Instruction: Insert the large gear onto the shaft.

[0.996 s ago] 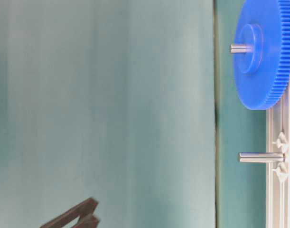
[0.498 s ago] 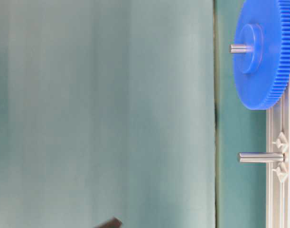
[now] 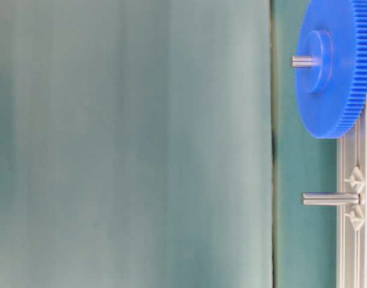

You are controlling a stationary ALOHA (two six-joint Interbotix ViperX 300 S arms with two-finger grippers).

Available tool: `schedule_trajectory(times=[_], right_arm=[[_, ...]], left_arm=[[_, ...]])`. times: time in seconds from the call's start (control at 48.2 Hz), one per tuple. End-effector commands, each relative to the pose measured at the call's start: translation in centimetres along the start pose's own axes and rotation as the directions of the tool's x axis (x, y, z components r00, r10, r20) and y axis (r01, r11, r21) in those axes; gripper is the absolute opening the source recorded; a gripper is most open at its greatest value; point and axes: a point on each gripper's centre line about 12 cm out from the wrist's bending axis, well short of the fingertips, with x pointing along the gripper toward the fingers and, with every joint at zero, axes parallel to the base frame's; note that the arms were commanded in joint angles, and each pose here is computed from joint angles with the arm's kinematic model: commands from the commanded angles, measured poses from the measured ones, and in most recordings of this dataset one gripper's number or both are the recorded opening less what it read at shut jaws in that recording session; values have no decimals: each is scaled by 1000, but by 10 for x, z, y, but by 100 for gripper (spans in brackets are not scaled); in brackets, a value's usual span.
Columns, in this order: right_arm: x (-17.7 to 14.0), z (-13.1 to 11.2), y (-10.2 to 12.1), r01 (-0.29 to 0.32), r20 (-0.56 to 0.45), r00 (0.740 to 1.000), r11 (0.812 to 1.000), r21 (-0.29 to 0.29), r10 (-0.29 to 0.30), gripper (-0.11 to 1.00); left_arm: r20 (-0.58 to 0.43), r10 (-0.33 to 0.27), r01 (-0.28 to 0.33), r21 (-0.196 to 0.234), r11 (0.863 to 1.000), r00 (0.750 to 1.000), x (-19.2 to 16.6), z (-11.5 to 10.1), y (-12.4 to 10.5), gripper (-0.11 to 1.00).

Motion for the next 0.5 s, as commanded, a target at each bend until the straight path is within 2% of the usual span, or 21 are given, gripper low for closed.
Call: schedule_trajectory(times=[0.0,0.477], right_arm=[[-1,4,0,-2,21,1000,1000,7,2,79],[-3,-2,-1,-6,41,999,1000,7,6,79]], left_arm=[[32,0,0,5,1000,999,-5,5,0,80],[129,15,-15,3,1000,992,-43,-14,-2,75]])
